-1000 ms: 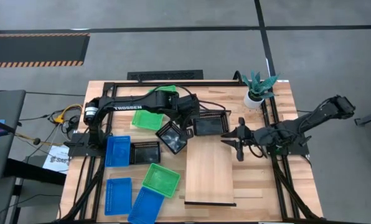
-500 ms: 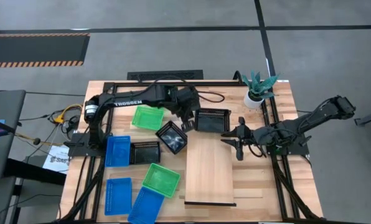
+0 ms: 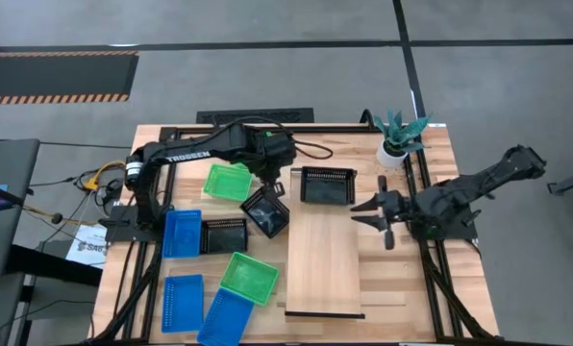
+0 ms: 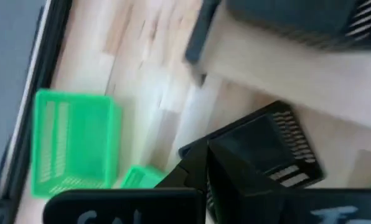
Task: Stack baskets on shelf by color
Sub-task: Stack the top black bin into the black bin on the shelf
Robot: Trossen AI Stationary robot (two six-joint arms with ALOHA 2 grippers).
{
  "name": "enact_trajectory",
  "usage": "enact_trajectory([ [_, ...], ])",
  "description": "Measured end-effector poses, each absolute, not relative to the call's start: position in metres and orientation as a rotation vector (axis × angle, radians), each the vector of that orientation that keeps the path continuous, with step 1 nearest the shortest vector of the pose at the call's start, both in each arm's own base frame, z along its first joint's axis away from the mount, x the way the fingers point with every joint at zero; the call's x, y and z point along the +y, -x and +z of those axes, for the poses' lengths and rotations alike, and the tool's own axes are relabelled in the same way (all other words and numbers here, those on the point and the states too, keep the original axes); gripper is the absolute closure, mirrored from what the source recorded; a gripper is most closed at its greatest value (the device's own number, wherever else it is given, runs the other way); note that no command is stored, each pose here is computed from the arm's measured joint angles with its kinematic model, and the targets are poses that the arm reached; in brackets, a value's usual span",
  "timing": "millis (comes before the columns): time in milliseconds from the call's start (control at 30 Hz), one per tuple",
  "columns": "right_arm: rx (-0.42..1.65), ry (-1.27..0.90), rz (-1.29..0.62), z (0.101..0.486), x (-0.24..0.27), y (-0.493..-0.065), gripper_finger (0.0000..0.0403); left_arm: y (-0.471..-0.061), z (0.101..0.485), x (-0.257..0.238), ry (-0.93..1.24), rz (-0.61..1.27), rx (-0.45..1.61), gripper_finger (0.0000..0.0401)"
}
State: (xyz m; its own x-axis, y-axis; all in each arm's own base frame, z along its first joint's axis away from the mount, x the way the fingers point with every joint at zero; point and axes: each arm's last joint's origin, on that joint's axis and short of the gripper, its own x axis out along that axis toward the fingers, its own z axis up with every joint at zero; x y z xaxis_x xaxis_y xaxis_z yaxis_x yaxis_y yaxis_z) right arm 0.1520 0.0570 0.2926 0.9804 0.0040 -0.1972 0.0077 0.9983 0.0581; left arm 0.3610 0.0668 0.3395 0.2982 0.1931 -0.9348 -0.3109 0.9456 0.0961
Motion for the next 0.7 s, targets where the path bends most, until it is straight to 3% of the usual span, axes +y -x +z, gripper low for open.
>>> enact_trajectory([
  [133, 0.204, -0.060, -0.015, 0.297, 0.055, -0.142, 0.0285, -0.357, 0.324, 0.069, 0.157, 0.371, 1.256, 0.0396],
  [267, 0.244, -0.092, -0.066, 0.294, 0.052, -0.134, 0.0285, -0.353, 0.285, 0.069, 0.196, 0.406, 1.326, 0.0359],
  [467, 0.256, -0.102, -0.123, 0.293, 0.047, -0.128, 0.0285, -0.344, 0.238, 0.073, 0.276, 0.488, 1.371, 0.0246],
  [700, 0.250, -0.090, -0.126, 0.294, 0.046, -0.126, 0.0285, -0.336, 0.223, 0.086, 0.334, 0.694, 1.349, 0.0122],
])
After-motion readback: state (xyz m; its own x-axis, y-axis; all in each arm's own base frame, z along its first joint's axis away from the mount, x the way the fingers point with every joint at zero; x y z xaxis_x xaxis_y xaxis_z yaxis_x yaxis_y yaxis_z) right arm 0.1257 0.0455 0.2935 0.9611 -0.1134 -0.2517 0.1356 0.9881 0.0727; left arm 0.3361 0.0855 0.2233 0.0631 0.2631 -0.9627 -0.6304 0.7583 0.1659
